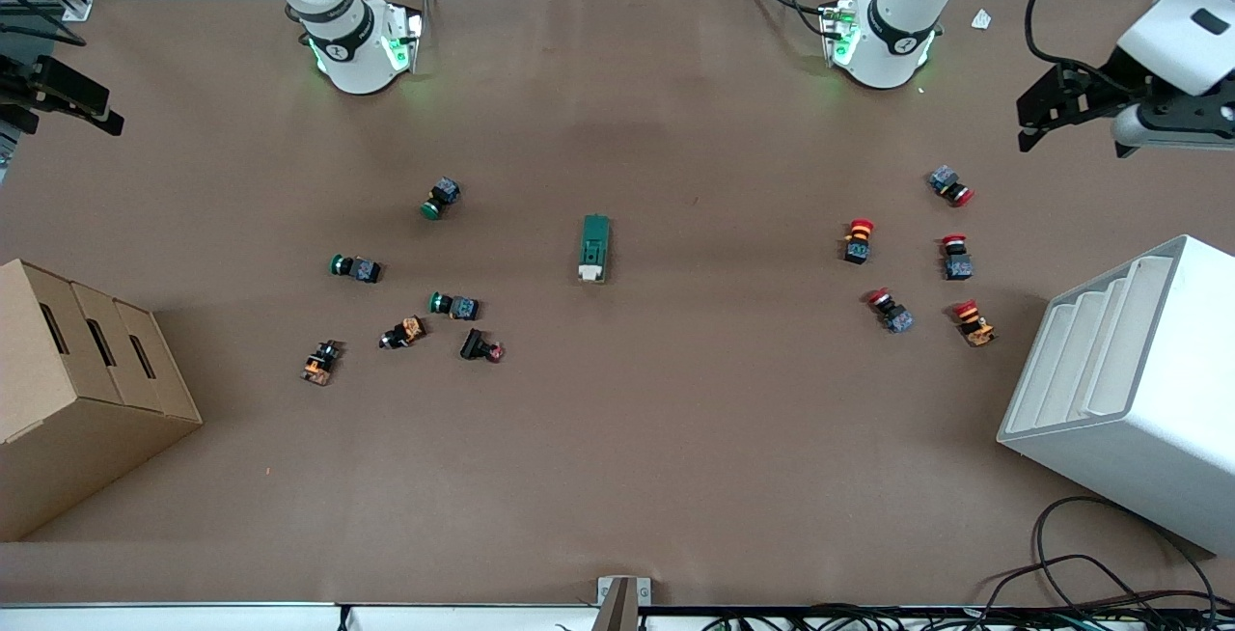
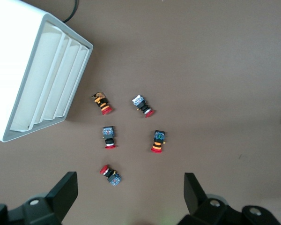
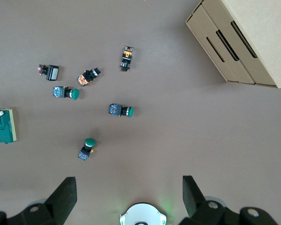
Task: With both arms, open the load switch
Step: 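Move the left gripper over the green load switch base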
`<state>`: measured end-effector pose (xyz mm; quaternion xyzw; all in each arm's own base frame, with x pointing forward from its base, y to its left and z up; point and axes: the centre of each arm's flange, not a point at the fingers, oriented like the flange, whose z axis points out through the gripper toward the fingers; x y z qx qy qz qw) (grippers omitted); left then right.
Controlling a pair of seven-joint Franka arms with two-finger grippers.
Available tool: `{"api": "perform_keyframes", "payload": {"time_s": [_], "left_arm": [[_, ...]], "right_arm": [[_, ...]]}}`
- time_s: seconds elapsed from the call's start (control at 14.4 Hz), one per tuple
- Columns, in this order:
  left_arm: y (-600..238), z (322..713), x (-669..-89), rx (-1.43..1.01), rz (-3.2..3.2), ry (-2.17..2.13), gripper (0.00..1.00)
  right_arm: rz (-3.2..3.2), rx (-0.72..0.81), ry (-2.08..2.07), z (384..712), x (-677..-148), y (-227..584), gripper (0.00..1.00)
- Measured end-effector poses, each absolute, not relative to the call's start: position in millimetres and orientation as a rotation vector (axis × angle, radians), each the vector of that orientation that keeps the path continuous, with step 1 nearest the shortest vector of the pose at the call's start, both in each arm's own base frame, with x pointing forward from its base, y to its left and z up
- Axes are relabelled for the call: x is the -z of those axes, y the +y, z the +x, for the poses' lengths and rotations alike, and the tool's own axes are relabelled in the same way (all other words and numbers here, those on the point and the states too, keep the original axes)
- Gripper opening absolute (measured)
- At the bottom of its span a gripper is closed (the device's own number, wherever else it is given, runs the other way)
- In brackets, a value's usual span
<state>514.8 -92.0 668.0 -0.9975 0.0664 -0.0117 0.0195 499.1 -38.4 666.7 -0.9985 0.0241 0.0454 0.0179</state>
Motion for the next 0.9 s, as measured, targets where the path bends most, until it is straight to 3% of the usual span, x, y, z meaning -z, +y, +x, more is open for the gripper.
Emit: {"api": "perform_keyframes", "payload": {"time_s": [0.49, 0.9], "left_arm": [[-118.1, 515.2, -660.2, 0.016, -3.093, 0.234, 1.00], [-285.8, 496.7, -600.0, -0.019, -3.068, 0.137, 1.00]], "right_arm": [[-3.102, -0.141, 0.071, 499.2, -666.8, -37.1, 1.00], [-3.105, -0.103, 0.072, 498.8, -677.4, -37.2, 1.00]]}}
